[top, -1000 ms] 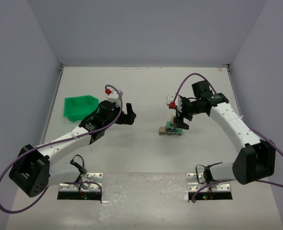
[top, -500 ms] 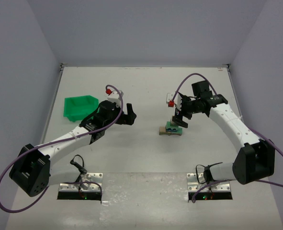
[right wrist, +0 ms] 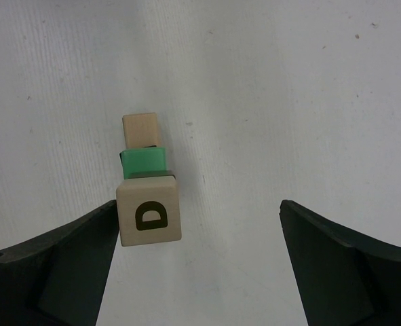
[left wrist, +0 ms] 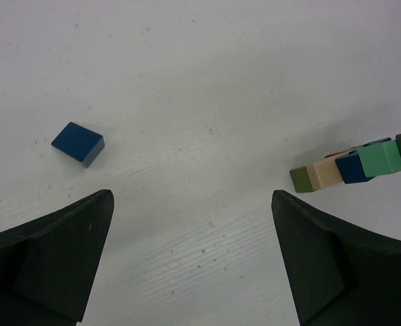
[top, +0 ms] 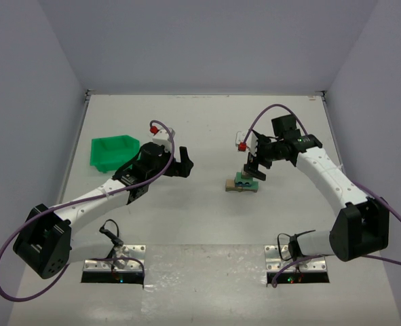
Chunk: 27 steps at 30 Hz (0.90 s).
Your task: Build the wood block tower
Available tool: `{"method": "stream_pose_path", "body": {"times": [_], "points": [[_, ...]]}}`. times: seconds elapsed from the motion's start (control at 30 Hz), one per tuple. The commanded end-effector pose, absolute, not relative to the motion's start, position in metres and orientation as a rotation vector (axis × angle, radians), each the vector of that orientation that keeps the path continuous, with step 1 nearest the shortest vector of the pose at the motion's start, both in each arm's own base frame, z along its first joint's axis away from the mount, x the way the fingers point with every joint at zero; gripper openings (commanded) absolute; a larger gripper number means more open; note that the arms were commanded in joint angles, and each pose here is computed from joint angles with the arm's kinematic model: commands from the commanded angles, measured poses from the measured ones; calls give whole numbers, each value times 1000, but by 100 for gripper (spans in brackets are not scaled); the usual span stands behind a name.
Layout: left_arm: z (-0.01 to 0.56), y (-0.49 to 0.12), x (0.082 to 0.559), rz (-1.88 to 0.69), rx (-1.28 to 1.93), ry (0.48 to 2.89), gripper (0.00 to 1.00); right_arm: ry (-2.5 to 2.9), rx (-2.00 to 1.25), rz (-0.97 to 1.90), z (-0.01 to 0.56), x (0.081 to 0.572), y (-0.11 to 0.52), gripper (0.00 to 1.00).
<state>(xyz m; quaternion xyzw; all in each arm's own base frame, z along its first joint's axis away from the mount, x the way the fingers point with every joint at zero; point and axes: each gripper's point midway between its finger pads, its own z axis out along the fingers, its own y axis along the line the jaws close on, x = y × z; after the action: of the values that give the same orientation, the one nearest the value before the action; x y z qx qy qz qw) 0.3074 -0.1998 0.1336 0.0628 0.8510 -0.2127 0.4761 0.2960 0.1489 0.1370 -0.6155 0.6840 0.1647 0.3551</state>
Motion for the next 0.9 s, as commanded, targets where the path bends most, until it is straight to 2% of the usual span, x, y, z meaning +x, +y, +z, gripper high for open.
{"method": "stream_pose_path", "body": {"times": [0.0, 0.87], "points": [[158, -209, 316, -550, 172, 1997, 100, 1734, -1586, 398, 142, 302, 149, 99], [161, -207, 315, -549, 168, 1989, 100, 1711, -1599, 371, 144, 301, 146, 99]]}}
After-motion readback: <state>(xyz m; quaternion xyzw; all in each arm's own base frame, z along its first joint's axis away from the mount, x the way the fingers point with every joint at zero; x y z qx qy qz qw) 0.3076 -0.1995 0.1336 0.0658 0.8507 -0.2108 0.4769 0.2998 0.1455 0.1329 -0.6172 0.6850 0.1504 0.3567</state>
